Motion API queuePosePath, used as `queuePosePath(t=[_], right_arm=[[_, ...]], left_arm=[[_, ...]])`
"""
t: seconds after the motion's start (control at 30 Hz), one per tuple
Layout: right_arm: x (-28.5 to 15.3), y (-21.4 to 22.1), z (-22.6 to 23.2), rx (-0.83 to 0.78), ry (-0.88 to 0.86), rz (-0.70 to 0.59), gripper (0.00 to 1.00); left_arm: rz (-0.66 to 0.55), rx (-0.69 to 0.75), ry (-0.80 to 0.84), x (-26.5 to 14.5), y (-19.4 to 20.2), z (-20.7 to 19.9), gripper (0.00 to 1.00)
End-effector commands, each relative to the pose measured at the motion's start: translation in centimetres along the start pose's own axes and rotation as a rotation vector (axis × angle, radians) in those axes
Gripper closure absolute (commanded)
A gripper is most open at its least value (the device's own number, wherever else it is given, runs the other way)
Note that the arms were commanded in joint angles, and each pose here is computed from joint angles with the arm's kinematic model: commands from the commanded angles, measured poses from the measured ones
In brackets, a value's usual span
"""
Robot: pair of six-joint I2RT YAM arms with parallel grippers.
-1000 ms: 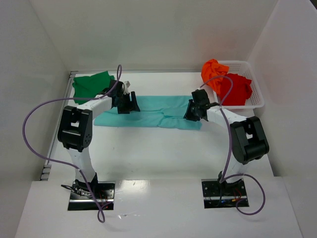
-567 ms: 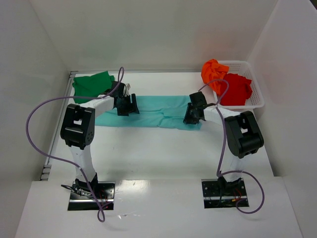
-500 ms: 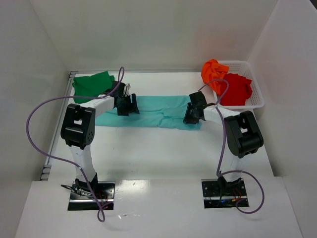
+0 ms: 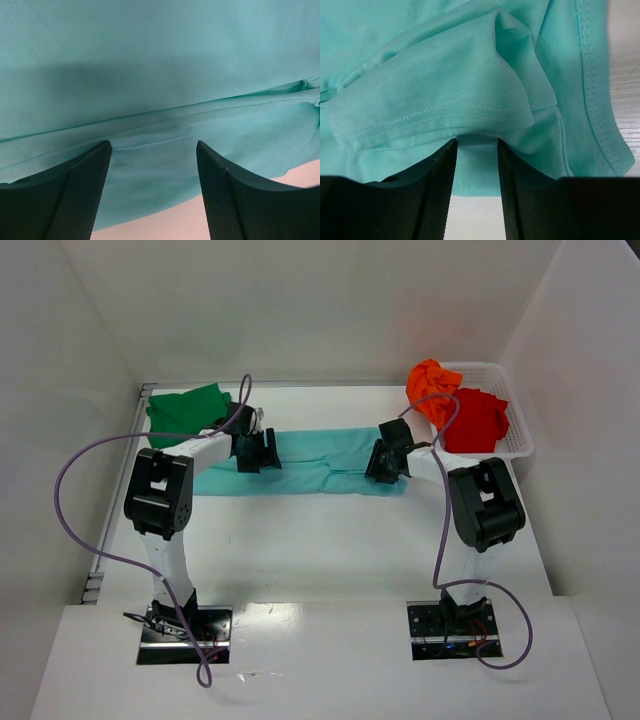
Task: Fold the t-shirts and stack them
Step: Fold the other side of the tshirt into a rectangle
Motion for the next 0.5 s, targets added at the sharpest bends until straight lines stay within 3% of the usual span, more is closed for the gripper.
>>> queuePosePath(t=[0.0,0.13,0.47], right_arm=[[-0.2,-1.4,0.5,0.008,0.017,-0.066,0.55],[-1.2,-2.4,0.6,0.021,0.03,-0.133,0.54],[-1.0,-2.6,0.8,0.064,0.014,-0.163,0.52]], left_arm=[[0.075,-0.013,-0.087,1.9,1.6,1.7,0.23],[0.075,-0.013,-0.087,1.9,1.6,1.7,0.23],[0.076,-0.004,-0.087,1.9,1.6,1.7,0.23]])
Point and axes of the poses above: each gripper's point midway between its finger pads, its own x axis out along the fingers, its own z axis along the line the jaws close on, y = z × x, the point moved 9 cm from there along -x, back along the fingers, and after that the axes turned 12 degrees about -x, right-handed, at the moved point
